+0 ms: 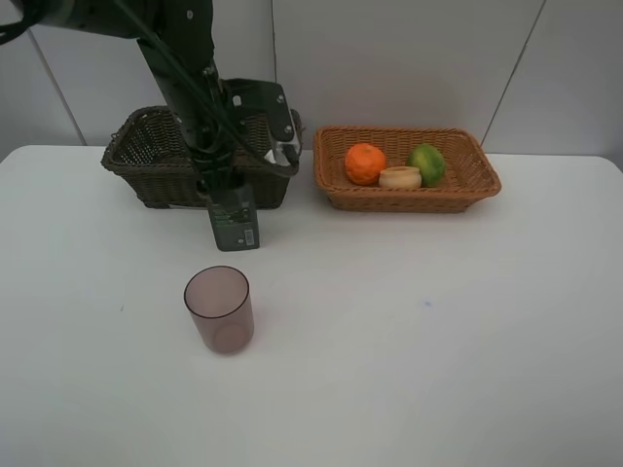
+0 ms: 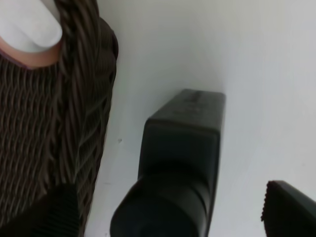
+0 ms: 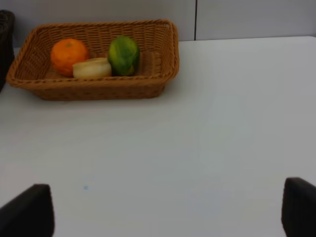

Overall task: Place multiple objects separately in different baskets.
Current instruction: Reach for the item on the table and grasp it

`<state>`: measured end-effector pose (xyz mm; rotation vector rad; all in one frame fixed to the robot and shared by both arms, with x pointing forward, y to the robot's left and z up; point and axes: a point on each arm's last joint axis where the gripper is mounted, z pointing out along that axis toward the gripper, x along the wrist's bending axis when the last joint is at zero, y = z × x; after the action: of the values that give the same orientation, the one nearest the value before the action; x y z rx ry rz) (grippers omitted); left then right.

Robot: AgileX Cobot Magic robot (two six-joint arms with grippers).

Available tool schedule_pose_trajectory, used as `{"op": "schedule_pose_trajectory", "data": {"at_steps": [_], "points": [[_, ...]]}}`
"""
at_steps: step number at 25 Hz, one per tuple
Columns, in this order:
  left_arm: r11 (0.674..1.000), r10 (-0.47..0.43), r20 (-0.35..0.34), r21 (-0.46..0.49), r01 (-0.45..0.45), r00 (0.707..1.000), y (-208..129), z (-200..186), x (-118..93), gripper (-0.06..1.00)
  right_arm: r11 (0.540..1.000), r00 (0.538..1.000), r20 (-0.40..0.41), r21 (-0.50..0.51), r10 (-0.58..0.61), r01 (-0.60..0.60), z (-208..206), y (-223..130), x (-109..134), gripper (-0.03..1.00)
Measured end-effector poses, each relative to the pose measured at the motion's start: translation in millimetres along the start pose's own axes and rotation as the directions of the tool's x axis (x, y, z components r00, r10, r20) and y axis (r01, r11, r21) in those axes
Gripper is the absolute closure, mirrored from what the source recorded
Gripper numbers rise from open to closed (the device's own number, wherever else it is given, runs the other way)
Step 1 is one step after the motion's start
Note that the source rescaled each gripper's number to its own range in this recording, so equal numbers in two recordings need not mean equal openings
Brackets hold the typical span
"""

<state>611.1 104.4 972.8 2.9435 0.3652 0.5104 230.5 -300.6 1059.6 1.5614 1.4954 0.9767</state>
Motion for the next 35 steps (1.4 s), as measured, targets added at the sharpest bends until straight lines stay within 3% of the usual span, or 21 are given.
{"op": "schedule_pose_trajectory", "data": {"at_steps": [26,29,33,35], "points": [[1.0,-0.012,0.024,-0.002,0.012,1.0,1.2,14.6,-2.5,-0.02,1.0,1.0,-0.001,0.0,0.0,0.0,0.0,0.0,0.1,-0.03],[1.0,-0.013,0.024,-0.003,0.013,1.0,1.4,15.6,-2.6,0.08,1.0,1.0,-0.001,0.0,0.0,0.0,0.0,0.0,0.1,-0.03],[1.0,-0.011,0.03,0.0,0.011,0.999,1.5,23.5,-3.7,0.38,1.0,1.0,-0.001,0.0,0.0,0.0,0.0,0.0,0.1,-0.03],[1.0,-0.015,0.034,0.0,0.015,0.999,1.6,23.4,-4.0,0.45,1.0,1.0,-0.001,0.0,0.0,0.0,0.0,0.0,0.1,-0.03]]}}
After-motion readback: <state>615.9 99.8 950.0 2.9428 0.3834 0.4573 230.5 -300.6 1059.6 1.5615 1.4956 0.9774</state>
